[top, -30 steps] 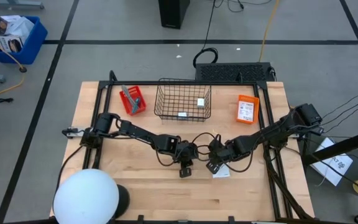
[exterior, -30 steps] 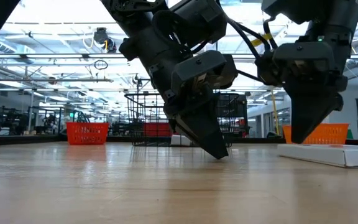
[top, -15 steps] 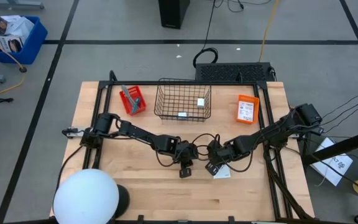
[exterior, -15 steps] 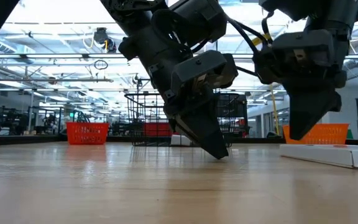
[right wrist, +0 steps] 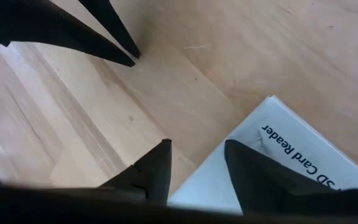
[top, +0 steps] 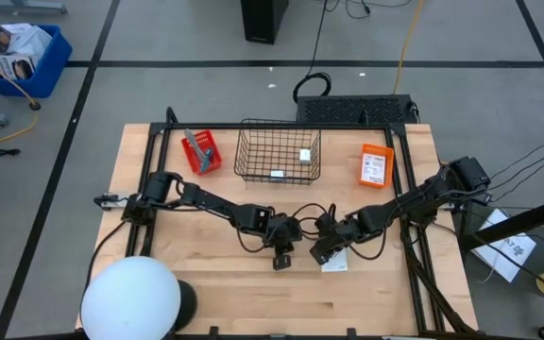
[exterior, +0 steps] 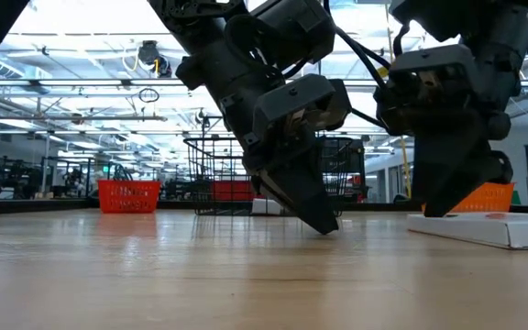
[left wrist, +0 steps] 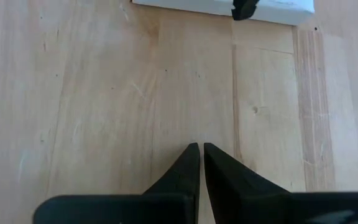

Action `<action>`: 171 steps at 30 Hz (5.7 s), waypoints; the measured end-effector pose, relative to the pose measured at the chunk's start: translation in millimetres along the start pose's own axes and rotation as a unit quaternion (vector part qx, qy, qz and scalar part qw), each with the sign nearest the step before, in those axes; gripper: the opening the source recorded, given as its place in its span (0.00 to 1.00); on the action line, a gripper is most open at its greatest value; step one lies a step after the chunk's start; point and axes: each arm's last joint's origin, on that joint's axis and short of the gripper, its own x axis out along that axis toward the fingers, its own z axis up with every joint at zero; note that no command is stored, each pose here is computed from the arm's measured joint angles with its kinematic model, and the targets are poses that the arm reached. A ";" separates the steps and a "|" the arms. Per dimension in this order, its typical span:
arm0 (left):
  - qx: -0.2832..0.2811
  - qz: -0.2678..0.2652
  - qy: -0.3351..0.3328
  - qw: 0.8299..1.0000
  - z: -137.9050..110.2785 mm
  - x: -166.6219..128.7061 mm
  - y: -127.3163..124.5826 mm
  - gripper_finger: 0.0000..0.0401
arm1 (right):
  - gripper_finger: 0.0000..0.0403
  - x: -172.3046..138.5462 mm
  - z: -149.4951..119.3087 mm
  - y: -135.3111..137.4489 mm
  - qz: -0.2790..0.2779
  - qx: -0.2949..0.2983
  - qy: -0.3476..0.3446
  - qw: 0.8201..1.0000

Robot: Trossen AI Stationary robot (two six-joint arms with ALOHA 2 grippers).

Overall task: Pick and place items into bin
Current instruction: Put the card reader box into the orange bin

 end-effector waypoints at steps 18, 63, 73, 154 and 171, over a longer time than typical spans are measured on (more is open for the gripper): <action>0.019 -0.008 -0.015 1.000 1.0 1.5 -6.6 0.08 | 0.31 0.2 -5.7 -7.4 -0.028 0.018 0.051 0.998; 0.012 -0.030 -0.101 0.994 19.1 -2.0 -7.1 0.08 | 0.00 -14.4 -93.7 1.3 -0.063 -0.048 0.146 0.986; 0.003 -0.012 -0.040 0.999 7.4 -0.2 -3.6 0.08 | 0.00 -4.4 -91.3 11.7 -0.017 -0.064 0.063 0.996; 0.066 0.007 -0.391 0.918 -113.8 -180.9 24.6 0.08 | 0.00 -31.1 27.1 -86.8 -0.139 -0.249 -0.123 0.951; 0.047 0.012 -0.392 0.919 -116.0 -180.9 25.9 0.08 | 0.00 -17.4 -19.7 -56.6 -0.029 -0.117 -0.104 0.987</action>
